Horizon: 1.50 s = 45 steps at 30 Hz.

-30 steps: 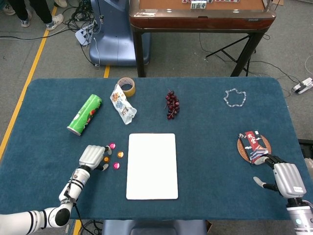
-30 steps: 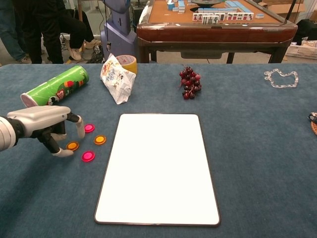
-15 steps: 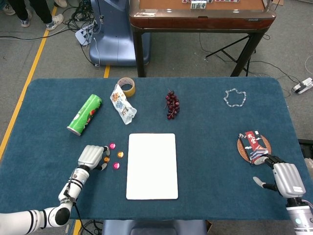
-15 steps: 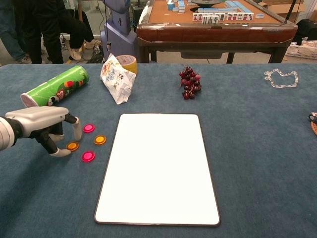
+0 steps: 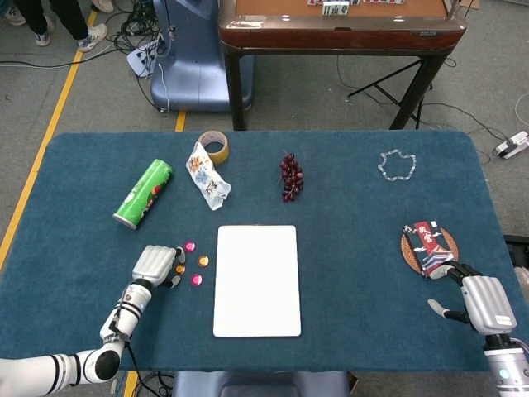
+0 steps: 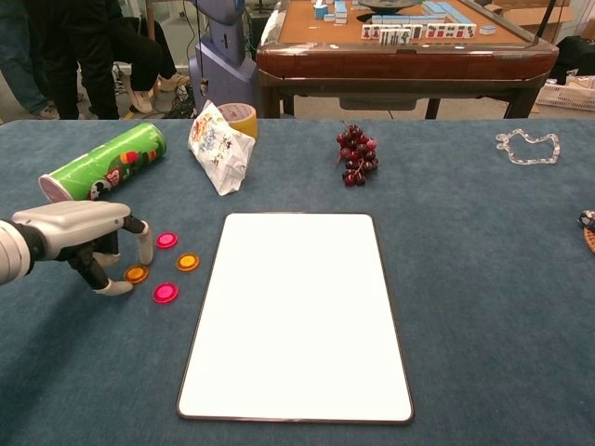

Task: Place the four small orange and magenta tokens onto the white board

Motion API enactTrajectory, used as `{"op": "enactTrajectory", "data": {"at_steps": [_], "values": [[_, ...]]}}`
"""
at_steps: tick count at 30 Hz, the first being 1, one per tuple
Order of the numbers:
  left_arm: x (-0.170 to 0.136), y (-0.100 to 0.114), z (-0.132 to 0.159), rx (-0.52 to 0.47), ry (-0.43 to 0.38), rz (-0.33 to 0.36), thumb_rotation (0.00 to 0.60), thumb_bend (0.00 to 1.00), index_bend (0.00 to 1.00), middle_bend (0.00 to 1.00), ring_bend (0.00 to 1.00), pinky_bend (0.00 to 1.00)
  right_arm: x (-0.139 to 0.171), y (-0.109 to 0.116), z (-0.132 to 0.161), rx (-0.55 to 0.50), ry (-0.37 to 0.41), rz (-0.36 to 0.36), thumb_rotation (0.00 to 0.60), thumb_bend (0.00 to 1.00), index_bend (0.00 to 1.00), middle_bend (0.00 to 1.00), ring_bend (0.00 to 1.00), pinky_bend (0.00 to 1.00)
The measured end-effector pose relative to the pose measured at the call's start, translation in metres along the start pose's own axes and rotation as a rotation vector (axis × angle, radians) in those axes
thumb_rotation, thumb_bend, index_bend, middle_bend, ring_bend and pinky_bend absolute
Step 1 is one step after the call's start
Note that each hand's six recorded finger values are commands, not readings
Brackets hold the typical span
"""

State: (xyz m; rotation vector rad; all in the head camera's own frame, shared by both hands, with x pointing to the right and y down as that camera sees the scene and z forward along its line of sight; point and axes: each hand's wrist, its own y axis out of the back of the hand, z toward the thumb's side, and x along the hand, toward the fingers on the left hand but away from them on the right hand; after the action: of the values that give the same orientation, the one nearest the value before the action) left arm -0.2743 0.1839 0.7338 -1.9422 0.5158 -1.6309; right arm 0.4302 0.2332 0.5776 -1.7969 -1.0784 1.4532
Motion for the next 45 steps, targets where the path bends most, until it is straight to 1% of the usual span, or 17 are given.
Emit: {"op": "enactTrajectory", "data": {"at_steps": [4, 12, 17, 22, 26, 32, 39, 42, 45], "values": [[0.0, -0.001, -0.001, -0.005, 0.007, 0.004, 0.6, 0.35, 0.54, 1.0, 1.0, 1.0, 0.0, -0.001, 0.0, 0.0, -0.001, 0.002, 0.6, 0.13, 0.43, 0.37, 0.36, 0.52], [-0.001, -0.003, -0.001, 0.0, 0.008, 0.001, 0.6, 0.36, 0.56, 1.0, 1.0, 1.0, 0.0, -0.003, -0.001, -0.003, -0.002, 0.006, 0.6, 0.13, 0.43, 0.37, 0.36, 0.52], [-0.001, -0.001, 0.0, -0.017, 0.008, 0.003, 0.6, 0.37, 0.58, 1.0, 1.0, 1.0, -0.001, -0.003, -0.001, -0.004, -0.002, 0.007, 0.6, 0.13, 0.43, 0.37, 0.36, 0.52], [-0.003, 0.009, 0.005, -0.043, -0.004, 0.022, 0.6, 0.37, 0.58, 1.0, 1.0, 1.0, -0.001, -0.002, -0.002, -0.006, -0.004, 0.002, 0.6, 0.13, 0.43, 0.37, 0.36, 0.52], [-0.006, 0.025, 0.016, -0.068, -0.033, 0.049, 0.6, 0.37, 0.58, 1.0, 1.0, 1.0, -0.002, -0.002, -0.001, -0.008, -0.002, 0.0, 0.6, 0.13, 0.43, 0.37, 0.36, 0.52], [-0.016, 0.056, 0.05, -0.094, -0.123, 0.089, 0.6, 0.37, 0.58, 1.0, 1.0, 1.0, -0.002, -0.003, -0.001, -0.012, 0.0, -0.001, 0.6, 0.13, 0.43, 0.37, 0.36, 0.52], [-0.03, 0.081, 0.111, -0.089, -0.268, 0.099, 0.6, 0.37, 0.58, 1.0, 1.0, 1.0, 0.0, -0.001, -0.004, -0.015, -0.008, -0.005, 0.6, 0.13, 0.43, 0.37, 0.36, 0.52], [-0.032, 0.086, 0.134, -0.073, -0.311, 0.106, 0.6, 0.37, 0.58, 1.0, 1.0, 1.0, 0.002, -0.001, -0.006, -0.018, -0.012, -0.006, 0.6, 0.13, 0.43, 0.37, 0.36, 0.52], [-0.034, 0.086, 0.153, -0.07, -0.344, 0.104, 0.6, 0.37, 0.57, 1.0, 1.0, 1.0, 0.003, -0.001, -0.008, -0.02, -0.016, -0.007, 0.6, 0.13, 0.43, 0.37, 0.36, 0.52]]}}
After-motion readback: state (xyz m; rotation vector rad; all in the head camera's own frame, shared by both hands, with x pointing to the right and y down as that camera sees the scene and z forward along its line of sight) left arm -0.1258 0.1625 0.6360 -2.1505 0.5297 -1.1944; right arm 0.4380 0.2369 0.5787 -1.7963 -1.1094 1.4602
